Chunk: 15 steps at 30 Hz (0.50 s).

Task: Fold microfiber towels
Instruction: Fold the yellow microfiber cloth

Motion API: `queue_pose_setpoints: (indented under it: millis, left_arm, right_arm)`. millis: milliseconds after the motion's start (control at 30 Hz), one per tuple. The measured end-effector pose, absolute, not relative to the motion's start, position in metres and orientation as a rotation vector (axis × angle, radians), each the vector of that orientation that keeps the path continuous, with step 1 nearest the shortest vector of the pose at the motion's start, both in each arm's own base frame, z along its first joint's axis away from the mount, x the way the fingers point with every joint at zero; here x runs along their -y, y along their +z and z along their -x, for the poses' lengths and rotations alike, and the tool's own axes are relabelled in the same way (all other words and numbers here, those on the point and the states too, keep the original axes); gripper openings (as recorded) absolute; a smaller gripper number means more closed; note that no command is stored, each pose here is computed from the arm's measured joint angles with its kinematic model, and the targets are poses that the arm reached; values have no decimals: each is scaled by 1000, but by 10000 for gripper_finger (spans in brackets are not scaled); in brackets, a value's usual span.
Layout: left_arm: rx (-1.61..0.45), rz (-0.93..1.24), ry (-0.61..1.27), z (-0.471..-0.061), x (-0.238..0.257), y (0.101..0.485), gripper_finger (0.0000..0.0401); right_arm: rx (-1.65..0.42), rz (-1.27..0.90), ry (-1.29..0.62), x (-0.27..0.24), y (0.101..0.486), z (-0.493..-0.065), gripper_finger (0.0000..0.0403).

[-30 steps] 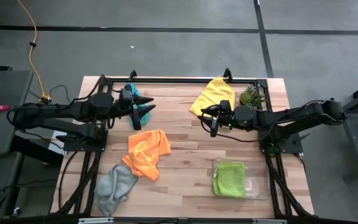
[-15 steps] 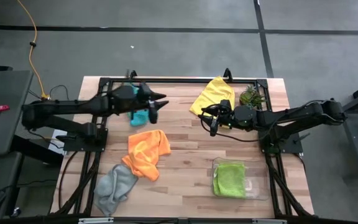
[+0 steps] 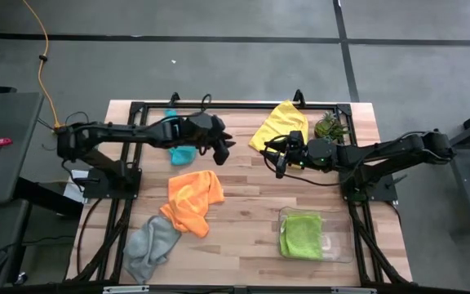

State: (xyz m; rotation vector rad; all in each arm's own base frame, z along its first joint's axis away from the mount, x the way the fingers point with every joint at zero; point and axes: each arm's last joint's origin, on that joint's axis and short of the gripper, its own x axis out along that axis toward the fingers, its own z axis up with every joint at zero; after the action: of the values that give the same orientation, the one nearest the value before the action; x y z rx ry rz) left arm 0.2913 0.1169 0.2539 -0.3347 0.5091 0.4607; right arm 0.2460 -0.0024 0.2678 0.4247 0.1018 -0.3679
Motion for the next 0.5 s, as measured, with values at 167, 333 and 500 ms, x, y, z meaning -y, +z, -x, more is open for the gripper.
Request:
queue_pose_setpoints:
  millis: [167,333,500]
  left_arm:
    - [-374,231,508,-264,-112,297,51]
    - [-201,144,527,-221,-97,340,10]
    - [-30,121,525,-173,-73,350,2]
  right_arm:
    - [-99,-423,-380,3,268,-246,190]
    - [-93,-420,-403,3,268,-246,190]
    - [-93,-420,-405,3,268,-246,190]
